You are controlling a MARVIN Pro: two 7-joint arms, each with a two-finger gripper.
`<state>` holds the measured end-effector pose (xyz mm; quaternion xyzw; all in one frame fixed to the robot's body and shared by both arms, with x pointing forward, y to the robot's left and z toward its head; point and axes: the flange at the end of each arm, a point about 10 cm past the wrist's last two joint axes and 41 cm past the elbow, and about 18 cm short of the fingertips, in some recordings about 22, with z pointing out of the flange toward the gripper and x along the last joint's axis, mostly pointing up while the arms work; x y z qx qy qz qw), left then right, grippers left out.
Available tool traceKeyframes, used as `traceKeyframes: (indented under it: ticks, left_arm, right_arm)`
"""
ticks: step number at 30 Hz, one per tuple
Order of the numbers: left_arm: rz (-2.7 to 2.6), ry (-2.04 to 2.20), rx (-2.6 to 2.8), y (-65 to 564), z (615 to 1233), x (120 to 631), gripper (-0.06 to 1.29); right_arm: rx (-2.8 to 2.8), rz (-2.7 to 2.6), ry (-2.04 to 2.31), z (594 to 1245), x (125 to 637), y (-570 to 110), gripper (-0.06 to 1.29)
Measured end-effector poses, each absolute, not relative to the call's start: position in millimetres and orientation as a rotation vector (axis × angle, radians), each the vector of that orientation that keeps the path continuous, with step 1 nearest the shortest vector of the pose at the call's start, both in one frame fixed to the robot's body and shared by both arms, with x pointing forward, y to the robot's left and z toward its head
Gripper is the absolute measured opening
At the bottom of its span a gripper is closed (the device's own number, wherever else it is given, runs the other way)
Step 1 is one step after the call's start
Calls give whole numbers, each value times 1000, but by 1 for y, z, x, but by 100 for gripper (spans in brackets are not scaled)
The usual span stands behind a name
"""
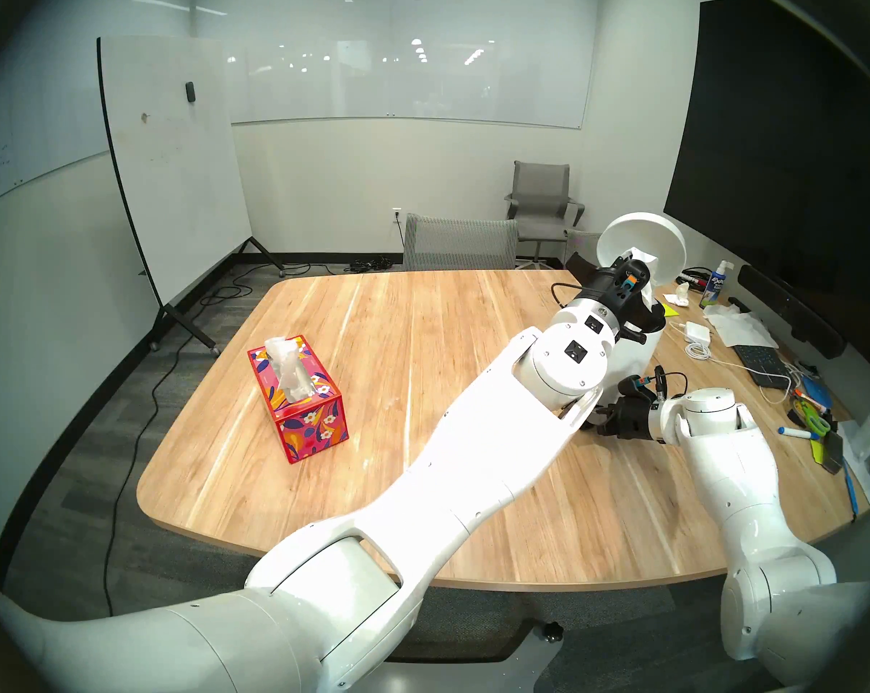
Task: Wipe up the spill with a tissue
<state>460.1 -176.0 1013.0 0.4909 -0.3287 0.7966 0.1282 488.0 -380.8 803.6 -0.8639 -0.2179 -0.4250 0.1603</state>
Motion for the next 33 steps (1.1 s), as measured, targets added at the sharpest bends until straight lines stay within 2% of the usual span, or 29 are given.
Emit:
traceKeyframes:
  ticks: [18,33]
  left_arm:
    - [2296,-938,1476,-203,1009,478,-2]
    - [2321,-921,1484,-205,1036,500,-2]
  right_arm:
    - [-2468,-1214,-623,804,488,-381,-2]
    - [-2467,-1214,-622,804,488,-381,-2]
